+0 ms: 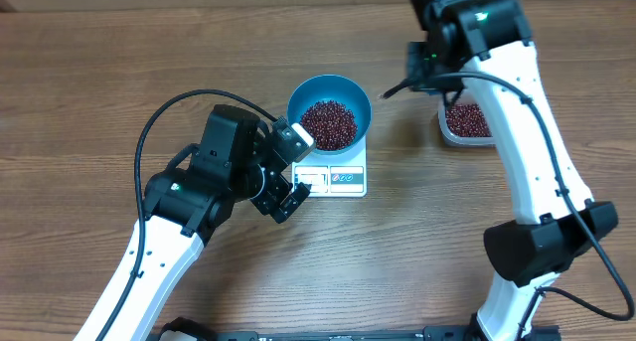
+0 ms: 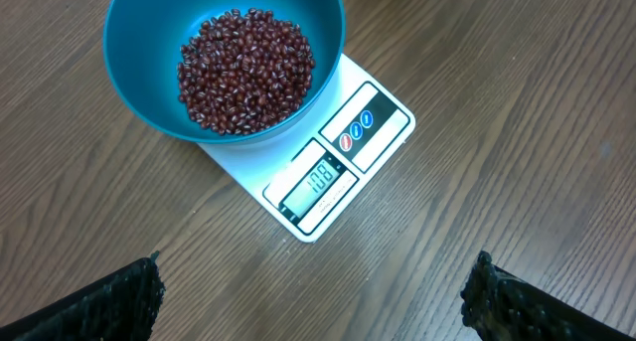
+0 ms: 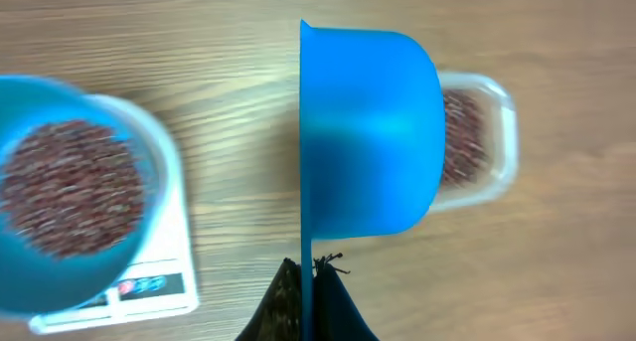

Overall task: Scoop item into bowl and weigh 150g on scale
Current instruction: 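Move the empty scoop back over the bean tub with the right gripper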

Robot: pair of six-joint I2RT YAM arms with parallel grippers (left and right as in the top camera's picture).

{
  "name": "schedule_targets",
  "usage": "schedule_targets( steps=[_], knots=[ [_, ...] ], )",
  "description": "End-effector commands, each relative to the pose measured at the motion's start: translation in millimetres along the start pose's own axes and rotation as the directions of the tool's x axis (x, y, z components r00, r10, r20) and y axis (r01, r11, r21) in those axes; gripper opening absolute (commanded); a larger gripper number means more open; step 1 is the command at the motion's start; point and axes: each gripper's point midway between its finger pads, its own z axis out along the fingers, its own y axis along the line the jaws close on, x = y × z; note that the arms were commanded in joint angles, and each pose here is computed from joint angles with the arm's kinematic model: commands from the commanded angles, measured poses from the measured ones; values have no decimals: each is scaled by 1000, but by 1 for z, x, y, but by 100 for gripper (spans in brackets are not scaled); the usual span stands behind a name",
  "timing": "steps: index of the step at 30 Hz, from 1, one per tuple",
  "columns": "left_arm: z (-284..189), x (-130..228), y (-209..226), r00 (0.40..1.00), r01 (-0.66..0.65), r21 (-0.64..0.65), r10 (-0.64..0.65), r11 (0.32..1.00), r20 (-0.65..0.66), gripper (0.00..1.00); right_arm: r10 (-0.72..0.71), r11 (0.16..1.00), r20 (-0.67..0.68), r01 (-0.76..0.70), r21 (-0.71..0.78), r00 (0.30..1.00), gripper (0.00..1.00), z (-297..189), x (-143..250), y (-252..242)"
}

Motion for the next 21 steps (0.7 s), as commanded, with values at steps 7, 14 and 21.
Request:
schedule_targets(
  steps=[7,14,21],
  knots=[
    [-2,-2,2,1000,9,-5,-9,1000,7,100,226,967,-27,-221,129,974,4,6,2,-71],
    [-2,-2,2,1000,9,-5,-9,1000,7,100,257,955,-98,-237,175,962,4,35,15,-87],
    [-2,-2,2,1000,9,-5,-9,1000,7,100,247,956,-153,-215,200,957,4,75,31,-82]
  ],
)
